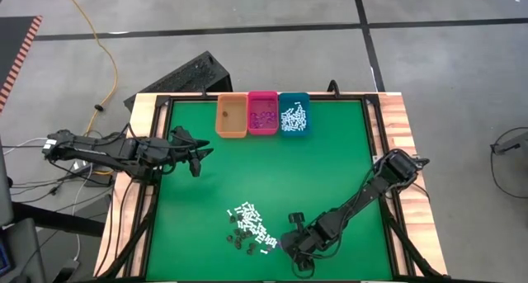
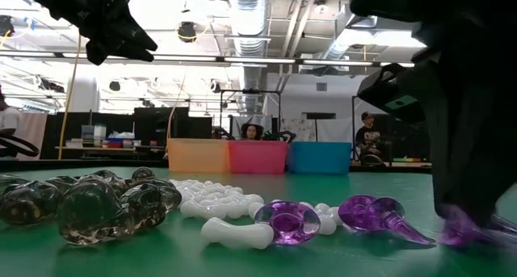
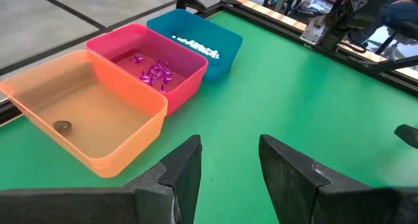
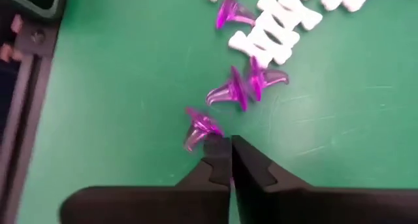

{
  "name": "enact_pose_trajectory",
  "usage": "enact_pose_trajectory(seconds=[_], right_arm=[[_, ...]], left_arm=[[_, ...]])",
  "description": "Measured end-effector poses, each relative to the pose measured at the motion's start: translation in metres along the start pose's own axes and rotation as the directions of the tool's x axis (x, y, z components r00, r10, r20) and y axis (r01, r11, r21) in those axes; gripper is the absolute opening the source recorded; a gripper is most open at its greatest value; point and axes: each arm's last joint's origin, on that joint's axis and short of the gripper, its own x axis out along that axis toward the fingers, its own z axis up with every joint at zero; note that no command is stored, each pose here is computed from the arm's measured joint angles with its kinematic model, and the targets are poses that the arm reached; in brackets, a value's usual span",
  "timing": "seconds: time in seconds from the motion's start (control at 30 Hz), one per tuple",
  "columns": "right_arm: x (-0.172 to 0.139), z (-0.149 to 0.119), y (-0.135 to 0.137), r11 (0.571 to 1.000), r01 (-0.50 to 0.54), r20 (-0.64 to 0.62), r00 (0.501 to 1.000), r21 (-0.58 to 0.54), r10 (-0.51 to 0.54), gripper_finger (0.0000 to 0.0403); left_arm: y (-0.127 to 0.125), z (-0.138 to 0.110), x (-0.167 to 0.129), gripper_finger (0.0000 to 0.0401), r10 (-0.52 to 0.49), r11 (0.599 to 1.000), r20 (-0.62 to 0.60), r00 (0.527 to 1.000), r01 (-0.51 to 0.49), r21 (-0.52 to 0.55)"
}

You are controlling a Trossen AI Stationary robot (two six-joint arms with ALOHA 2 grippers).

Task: Sort Halloween decoration
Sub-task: Put the violet witch hat toy into the red bin

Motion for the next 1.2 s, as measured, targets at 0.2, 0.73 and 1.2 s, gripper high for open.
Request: enact_pose_trajectory(seconds=[0.2,0.73,1.2], right_arm=[[-0.008,0.002,-0.014,0.999,0.029,-0.040,0.999,0.034,-0.027,0.0017],[-0.049,0.032,-0.126,0.979,0.183,-0.056,0.980,-0.091,-0.188,0.0017],[-0.094,0.056,-0.305,0.883,0.468,0.244,0.852,0.036,-0.462,0.0017]], left_arm=[[0.000,0.000,0.000,0.0144,0.000,1.000,0.000,1.000,0.000,0.000],[0.000,0.000,0.000,0.0144,0.018,1.000,0.011,1.000,-0.018,0.005],[0.001,0.001,0.000,0.0144,0.029,1.000,0.016,0.999,-0.029,0.005]])
